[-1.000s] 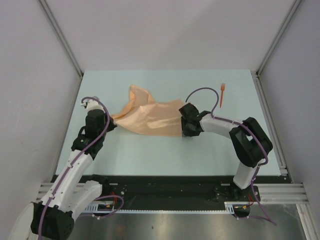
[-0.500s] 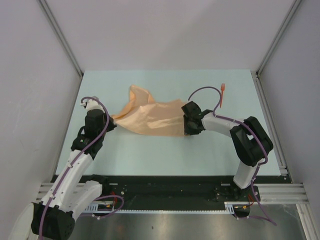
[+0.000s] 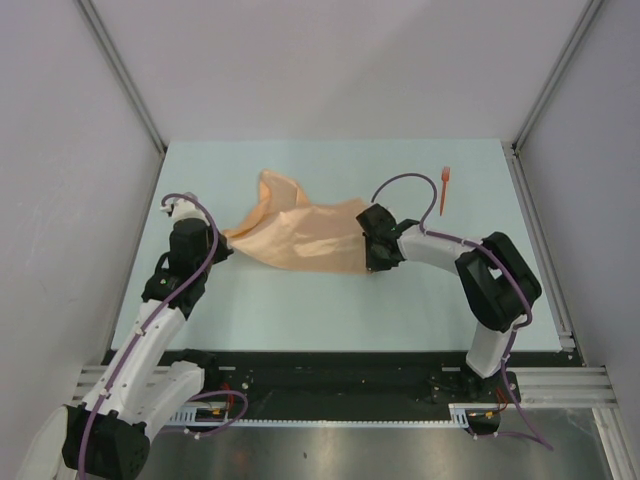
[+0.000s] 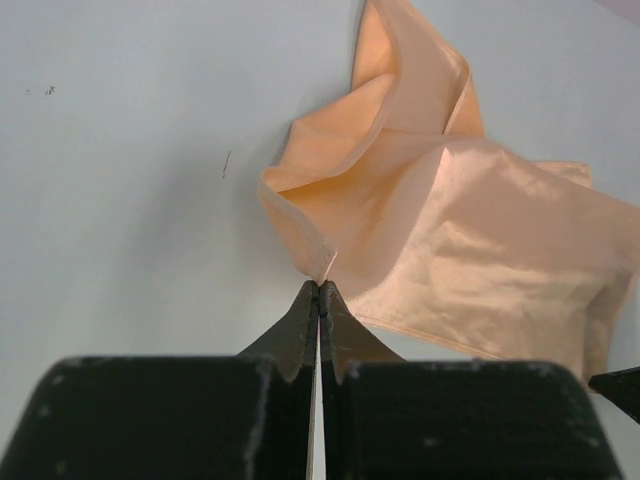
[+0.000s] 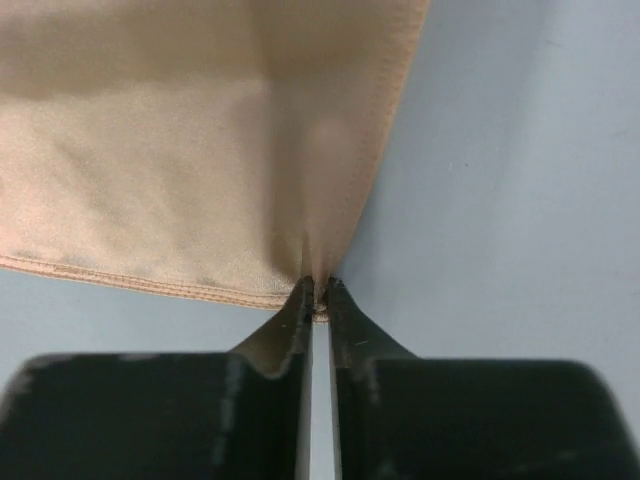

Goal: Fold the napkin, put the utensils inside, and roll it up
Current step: Flatten the napkin out

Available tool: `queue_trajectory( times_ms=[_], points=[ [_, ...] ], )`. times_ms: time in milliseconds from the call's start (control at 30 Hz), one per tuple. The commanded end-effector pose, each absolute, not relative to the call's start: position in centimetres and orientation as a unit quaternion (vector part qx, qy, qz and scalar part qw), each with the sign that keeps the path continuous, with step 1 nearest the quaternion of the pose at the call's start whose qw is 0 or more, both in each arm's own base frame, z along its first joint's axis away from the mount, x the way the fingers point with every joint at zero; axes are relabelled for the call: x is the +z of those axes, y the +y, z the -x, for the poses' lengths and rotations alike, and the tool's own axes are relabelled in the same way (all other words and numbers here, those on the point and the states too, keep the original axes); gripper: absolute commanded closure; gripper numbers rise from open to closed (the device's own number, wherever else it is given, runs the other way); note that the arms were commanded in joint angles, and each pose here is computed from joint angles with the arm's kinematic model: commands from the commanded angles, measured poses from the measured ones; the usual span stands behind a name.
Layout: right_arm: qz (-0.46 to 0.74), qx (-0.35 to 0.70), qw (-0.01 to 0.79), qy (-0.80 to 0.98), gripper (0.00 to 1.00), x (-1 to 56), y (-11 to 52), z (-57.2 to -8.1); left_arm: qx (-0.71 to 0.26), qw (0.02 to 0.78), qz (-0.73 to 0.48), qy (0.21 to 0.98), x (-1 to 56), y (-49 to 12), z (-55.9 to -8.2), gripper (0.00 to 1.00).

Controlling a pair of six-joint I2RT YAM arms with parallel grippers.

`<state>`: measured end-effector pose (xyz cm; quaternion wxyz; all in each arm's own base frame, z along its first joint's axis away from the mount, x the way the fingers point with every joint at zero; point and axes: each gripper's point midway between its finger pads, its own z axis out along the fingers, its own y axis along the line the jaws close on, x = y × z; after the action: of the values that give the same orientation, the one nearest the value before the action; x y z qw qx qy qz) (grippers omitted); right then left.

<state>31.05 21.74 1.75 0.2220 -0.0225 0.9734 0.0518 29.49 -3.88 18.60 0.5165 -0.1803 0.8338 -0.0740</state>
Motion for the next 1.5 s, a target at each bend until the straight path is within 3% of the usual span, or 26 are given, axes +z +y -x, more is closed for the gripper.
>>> queue_trajectory(
  times_ms=[0, 200, 333, 533, 667, 800, 1033, 1133, 1267, 1300, 1367, 1467],
  points=[
    [0.031, 0.027, 0.160, 0.986, 1.00, -1.2, 20.4, -28.4, -0.084, 0.540, 0.182, 0.818, 20.3, -3.8, -30.1, 1.00],
    [0.046, 0.061, 0.204, 0.976, 1.00, 3.0, 21.2, -29.4, -0.072, 0.559, 0.187, 0.805, 22.5, -3.1, -30.3, 1.00],
    [0.045, 0.089, 0.338, 0.936, 1.00, 13.9, 21.2, -31.7, -0.058, 0.606, 0.193, 0.770, 27.4, -2.0, -30.5, 1.00],
    [0.069, 0.093, 0.533, 0.838, 1.00, 29.3, 19.8, -31.5, -0.062, 0.717, 0.183, 0.669, 39.0, -0.4, -28.2, 1.00],
    [0.098, 0.120, 0.651, 0.743, 1.00, 40.3, 19.1, -27.6, -0.074, 0.789, 0.175, 0.585, 47.4, 0.7, -24.0, 1.00],
    [0.138, 0.122, 0.720, 0.669, 1.00, 47.8, 18.9, -23.6, -0.081, 0.841, 0.169, 0.508, 54.1, 2.1, -18.3, 1.00],
    [0.180, 0.101, 0.774, 0.598, 1.00, 55.1, 20.5, -16.5, -0.091, 0.889, 0.164, 0.418, 61.4, 4.1, -8.7, 1.00],
    [0.145, 0.098, 0.785, 0.595, 1.00, 57.2, 20.3, -15.8, -0.092, 0.896, 0.167, 0.402, 62.3, 4.6, -7.1, 1.00],
    [0.096, 0.091, 0.785, 0.605, 1.00, 57.8, 19.3, -18.8, -0.066, 0.879, 0.177, 0.439, 60.5, 4.4, -11.4, 1.00],
    [0.144, 0.081, 0.778, 0.606, 1.00, 56.6, 20.3, -19.5, -0.055, 0.866, 0.176, 0.464, 59.4, 4.0, -14.0, 1.00],
    [0.116, 0.122, 0.763, 0.624, 1.00, 55.7, 20.6, -21.5, -0.031, 0.844, 0.180, 0.504, 56.5, 3.7, -17.9, 1.00],
    [0.143, 0.093, 0.726, 0.667, 1.00, 50.8, 21.5, -26.5, -0.002, 0.812, 0.186, 0.554, 51.9, 3.1, -23.6, 1.00]
  ],
)
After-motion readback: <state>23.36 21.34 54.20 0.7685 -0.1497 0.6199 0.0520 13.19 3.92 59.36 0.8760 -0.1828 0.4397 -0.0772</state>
